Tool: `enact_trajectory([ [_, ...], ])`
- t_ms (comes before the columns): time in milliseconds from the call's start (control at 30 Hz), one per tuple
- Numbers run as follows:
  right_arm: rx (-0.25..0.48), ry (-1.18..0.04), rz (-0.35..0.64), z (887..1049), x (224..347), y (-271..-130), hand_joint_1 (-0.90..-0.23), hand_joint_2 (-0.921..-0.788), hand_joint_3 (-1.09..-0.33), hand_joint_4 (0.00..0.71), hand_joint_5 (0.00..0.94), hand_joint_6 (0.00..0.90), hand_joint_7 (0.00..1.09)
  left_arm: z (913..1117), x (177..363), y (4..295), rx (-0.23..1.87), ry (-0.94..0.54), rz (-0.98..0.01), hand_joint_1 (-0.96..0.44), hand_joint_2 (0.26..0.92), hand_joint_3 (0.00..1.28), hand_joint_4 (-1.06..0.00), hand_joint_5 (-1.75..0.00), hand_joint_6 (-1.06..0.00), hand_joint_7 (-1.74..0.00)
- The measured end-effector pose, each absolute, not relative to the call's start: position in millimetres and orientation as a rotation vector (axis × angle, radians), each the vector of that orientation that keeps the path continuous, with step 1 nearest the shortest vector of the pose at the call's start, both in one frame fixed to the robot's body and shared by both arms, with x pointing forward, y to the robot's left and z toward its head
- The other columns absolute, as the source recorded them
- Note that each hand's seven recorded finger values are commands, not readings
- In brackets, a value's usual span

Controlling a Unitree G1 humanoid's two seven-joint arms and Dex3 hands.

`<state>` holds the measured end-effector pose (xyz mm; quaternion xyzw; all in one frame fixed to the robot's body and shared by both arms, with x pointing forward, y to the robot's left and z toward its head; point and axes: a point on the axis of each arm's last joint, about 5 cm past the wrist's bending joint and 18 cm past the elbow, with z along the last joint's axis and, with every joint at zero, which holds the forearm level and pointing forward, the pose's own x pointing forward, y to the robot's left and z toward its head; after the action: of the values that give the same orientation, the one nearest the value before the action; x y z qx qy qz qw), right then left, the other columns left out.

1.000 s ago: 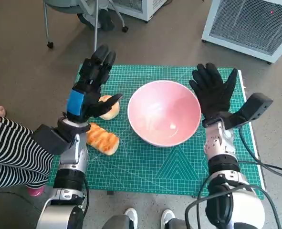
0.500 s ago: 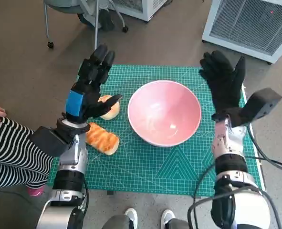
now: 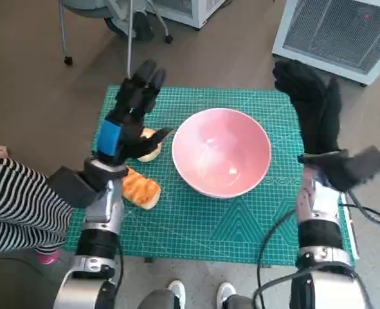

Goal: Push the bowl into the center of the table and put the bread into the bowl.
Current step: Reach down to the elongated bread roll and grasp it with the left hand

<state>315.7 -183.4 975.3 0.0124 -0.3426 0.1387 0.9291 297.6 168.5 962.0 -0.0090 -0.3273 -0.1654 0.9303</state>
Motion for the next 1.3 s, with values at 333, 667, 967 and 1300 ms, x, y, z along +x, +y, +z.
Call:
enact_trajectory([
  [333,-0.003,-0.765,0.339,981.7,301.9,-179.2,-0.721,-0.921,-0.698,0.147,0.014,0.145,0.25,978,301.0,161,-0.012,-0.706,-0.397,-0.51,0.921,0.21,-0.19,0.0,0.0,-0.51],
  [667,-0.024,-0.77,0.367,984.9,300.5,-173.7,-0.723,-0.921,-0.695,0.152,0.011,0.136,0.27,996,303.0,155,-0.01,-0.762,-0.464,-0.51,0.921,0.21,-0.19,0.0,0.0,-0.56],
  [967,-0.022,-0.766,0.371,984.6,300.7,-172.7,-0.716,-0.921,-0.696,0.156,0.01,0.134,0.29,1002,304.3,157,0.0,-0.781,-0.5,-0.5,0.92,0.21,-0.19,0.0,0.0,-0.57],
  [1300,-0.007,-0.757,0.366,984.7,300.8,-170.2,-0.719,-0.921,-0.697,0.159,0.008,0.136,0.31,1006,304.9,186,0.147,-0.76,-0.495,-0.48,0.921,0.15,-0.18,0.0,0.0,-0.53],
])
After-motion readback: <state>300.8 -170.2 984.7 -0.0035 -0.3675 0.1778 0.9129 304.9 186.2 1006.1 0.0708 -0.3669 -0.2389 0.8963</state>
